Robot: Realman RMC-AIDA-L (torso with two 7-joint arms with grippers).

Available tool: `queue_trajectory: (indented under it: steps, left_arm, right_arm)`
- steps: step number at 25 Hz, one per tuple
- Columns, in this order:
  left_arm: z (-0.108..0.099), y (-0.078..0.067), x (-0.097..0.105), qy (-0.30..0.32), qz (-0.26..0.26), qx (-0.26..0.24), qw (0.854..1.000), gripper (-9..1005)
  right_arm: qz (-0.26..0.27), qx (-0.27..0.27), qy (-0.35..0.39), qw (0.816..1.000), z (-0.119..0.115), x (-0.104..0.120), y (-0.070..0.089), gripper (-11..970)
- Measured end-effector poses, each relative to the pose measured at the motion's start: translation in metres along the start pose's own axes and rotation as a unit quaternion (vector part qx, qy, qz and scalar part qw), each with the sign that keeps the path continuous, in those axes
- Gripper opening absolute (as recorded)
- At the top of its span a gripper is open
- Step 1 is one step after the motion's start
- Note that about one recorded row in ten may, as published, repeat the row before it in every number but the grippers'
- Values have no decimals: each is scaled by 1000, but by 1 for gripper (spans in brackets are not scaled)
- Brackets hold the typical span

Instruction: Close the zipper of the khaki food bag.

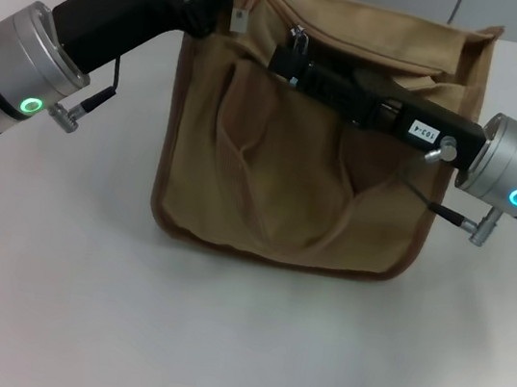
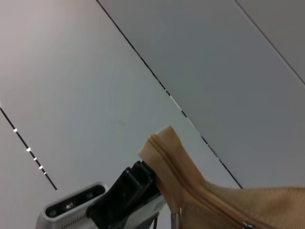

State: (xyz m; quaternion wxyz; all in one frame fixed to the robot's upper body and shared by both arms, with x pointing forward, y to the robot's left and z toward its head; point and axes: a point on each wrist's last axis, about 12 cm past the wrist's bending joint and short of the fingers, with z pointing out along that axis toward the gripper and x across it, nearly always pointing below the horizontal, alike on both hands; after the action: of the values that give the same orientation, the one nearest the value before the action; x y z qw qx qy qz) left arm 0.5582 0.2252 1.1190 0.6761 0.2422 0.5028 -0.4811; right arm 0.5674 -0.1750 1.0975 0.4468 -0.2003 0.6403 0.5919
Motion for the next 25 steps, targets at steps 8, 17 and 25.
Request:
queue_trajectory:
  steps: [8,17,25]
  left_arm:
    - [-1,0,0,-1,1,-3,1000,32]
    - [-2,0,0,-1,1,-4,1000,32]
    - [-1,0,1,-2,0,-4,1000,32]
  right_arm:
    - [6,9,-16,1000,-3,-1,-2,430]
    - [-3,8,-12,1000,-2,-1,-2,394]
    - [-2,17,-10,1000,-2,0,-4,3]
